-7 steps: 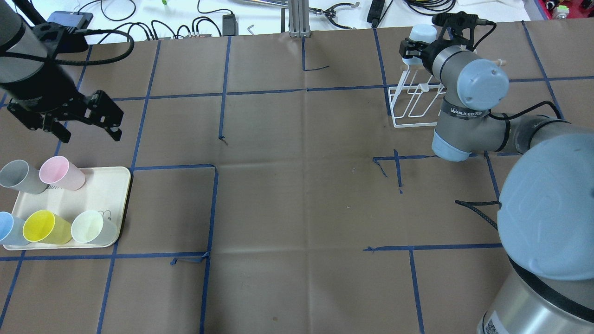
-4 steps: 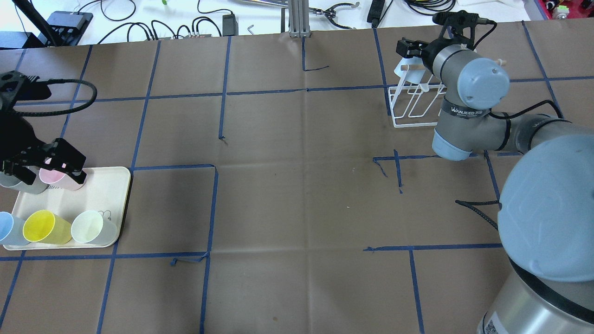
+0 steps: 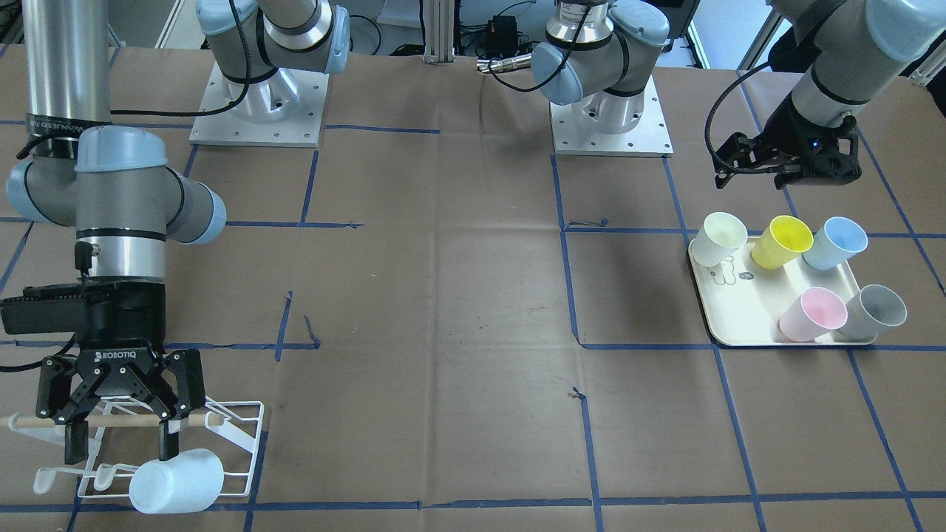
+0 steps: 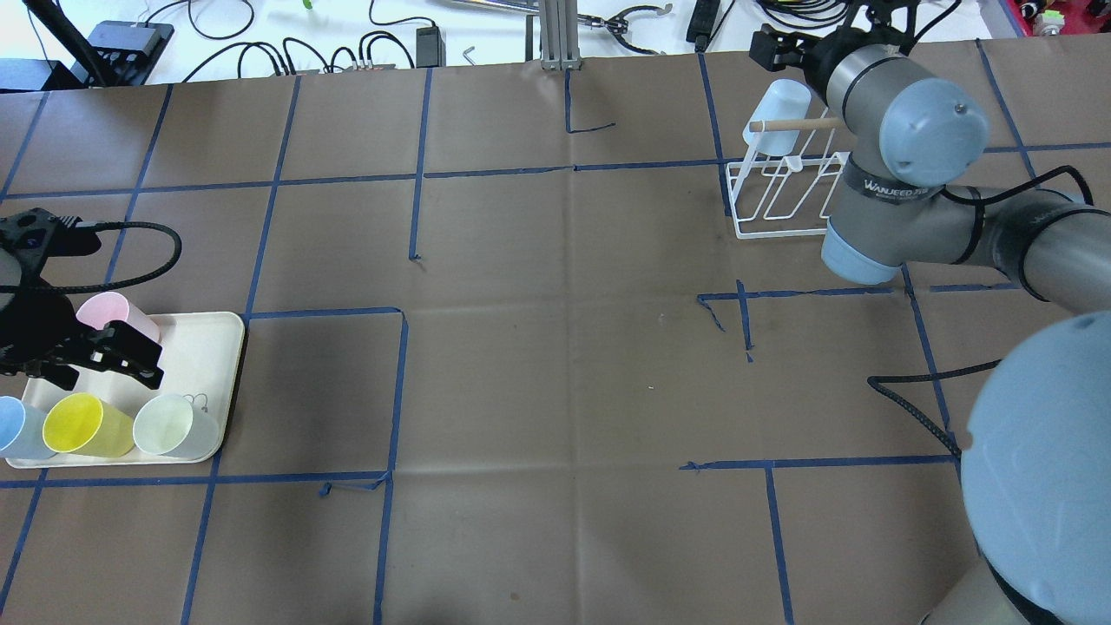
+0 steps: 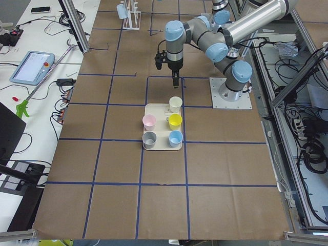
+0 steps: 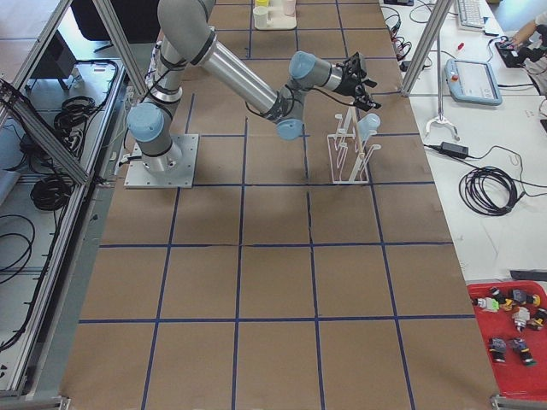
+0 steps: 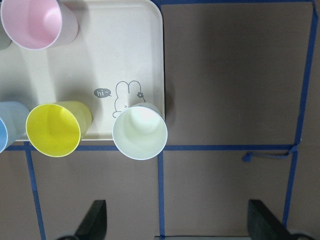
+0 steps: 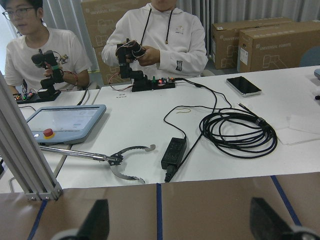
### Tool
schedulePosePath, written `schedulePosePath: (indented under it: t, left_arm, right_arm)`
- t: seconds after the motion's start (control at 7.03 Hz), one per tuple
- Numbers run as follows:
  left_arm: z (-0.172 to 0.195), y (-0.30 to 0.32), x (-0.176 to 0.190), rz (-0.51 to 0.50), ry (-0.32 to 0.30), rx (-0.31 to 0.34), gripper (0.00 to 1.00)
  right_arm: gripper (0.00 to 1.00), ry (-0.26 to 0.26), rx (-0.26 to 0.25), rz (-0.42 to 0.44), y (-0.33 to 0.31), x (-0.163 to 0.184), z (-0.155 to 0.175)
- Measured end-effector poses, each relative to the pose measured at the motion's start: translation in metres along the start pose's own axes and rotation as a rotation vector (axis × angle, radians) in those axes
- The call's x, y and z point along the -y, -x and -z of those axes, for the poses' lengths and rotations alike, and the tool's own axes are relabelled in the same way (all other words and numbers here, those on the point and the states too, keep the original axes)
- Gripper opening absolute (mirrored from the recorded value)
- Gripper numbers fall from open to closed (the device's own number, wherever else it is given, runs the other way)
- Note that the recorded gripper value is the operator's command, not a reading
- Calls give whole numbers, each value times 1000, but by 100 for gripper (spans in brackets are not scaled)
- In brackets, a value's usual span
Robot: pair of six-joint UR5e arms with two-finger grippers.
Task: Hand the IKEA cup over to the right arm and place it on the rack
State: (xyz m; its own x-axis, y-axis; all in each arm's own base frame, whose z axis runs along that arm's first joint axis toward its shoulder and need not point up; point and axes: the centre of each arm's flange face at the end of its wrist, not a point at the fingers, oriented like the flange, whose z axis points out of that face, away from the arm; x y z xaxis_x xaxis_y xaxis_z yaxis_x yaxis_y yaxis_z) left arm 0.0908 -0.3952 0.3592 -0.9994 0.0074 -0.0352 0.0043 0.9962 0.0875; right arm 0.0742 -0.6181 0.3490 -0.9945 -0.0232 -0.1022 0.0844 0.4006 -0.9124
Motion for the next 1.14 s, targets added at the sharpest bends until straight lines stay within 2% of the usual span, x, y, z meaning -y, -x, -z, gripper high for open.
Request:
schedulePosePath:
  t: [0.14,0.43,0.57,0.71,0.85,1.0,1.14]
  left_arm:
    - [-24,-2,-1,-2,-13,7,97]
    - [-69,-4,1,-9,-14,8,94]
    - [-87,-5,2,-14,5,-3,95]
    - [-103,-5,2,-22,34,-18,95]
    - [-116,-5,2,-28,58,-30,95]
    - [-123,-5,1,-31,71,-36,92]
    - [-126,-4,0,-31,78,-34,73]
  right_arm:
    - [100,0,-1,0,4,20,17]
    - [100,76,5,-12,19,53,51]
    - [100,92,24,-37,34,65,69]
    - [100,91,56,-126,53,73,88]
    - [100,99,111,-271,74,74,106]
    - [100,129,170,-430,92,64,125]
    - [100,157,212,-589,106,51,141]
